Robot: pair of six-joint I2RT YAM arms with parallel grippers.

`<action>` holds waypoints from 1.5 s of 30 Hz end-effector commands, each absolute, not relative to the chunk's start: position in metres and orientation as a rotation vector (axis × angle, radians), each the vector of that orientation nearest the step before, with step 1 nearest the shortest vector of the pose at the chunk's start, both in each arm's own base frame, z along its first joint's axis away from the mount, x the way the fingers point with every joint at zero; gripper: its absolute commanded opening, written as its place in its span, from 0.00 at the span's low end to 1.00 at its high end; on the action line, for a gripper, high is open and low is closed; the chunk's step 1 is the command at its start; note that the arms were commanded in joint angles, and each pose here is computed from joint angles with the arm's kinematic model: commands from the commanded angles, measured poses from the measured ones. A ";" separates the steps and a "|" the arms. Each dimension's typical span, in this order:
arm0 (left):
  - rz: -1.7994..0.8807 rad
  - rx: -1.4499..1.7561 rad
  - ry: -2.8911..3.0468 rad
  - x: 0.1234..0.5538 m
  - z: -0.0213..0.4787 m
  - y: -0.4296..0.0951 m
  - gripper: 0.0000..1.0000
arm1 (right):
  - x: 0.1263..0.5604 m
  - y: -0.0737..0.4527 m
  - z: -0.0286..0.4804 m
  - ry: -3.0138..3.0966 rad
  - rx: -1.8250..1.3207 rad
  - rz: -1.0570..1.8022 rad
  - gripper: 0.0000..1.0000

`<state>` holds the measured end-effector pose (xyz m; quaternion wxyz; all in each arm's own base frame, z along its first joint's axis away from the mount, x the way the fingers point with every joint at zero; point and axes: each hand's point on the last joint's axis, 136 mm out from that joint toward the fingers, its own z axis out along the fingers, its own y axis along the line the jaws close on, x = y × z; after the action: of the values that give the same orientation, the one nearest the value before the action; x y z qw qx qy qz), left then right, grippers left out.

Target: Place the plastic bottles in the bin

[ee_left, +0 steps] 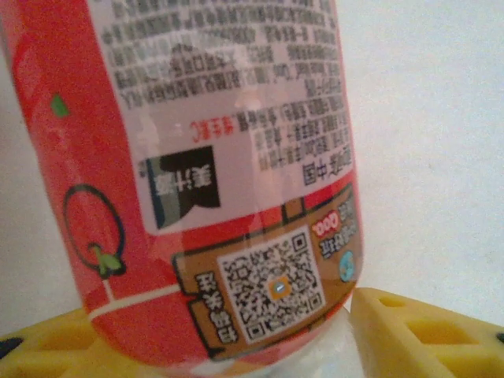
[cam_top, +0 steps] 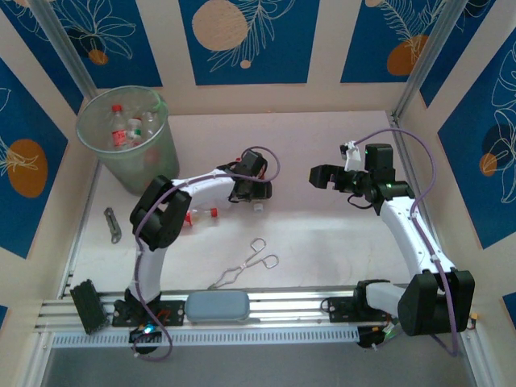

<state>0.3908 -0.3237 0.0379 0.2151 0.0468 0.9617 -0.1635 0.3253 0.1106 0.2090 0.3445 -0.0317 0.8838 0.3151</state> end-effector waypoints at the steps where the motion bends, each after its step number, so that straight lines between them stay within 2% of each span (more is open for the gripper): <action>1: -0.438 0.116 2.653 0.394 0.034 -0.323 0.54 | 0.321 0.115 0.215 2.265 -0.114 0.861 0.99; 5: -0.464 0.131 2.649 0.391 0.037 -0.327 0.46 | 0.320 0.117 0.214 2.264 -0.123 0.870 0.99; 10: -0.475 0.158 2.608 0.388 0.063 -0.325 0.44 | 0.320 0.118 0.215 2.263 -0.133 0.873 0.99; 17: -0.470 0.266 2.428 0.382 0.160 -0.315 0.44 | 0.322 0.120 0.211 2.272 -0.135 0.876 0.99; 23: -0.390 0.311 2.268 0.385 0.243 -0.284 0.39 | 0.321 0.124 0.210 2.282 -0.149 0.876 0.99; 29: -0.385 0.218 2.162 0.396 0.307 -0.220 0.28 | 0.322 0.128 0.207 2.291 -0.160 0.876 0.99; 33: -0.337 0.115 2.099 0.399 0.353 -0.153 0.20 | 0.321 0.129 0.205 2.298 -0.168 0.871 0.99; 37: -0.311 -0.010 2.079 0.405 0.377 -0.086 0.12 | 0.321 0.132 0.205 2.298 -0.175 0.883 0.99; 45: -0.105 -0.200 2.078 0.424 0.380 0.009 0.13 | 0.319 0.136 0.203 2.304 -0.195 0.883 0.99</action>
<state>0.4217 -0.0047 0.3879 0.5192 -0.0874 0.8475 -0.0673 0.3191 0.1318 0.2049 0.3277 -0.0606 0.8819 0.3335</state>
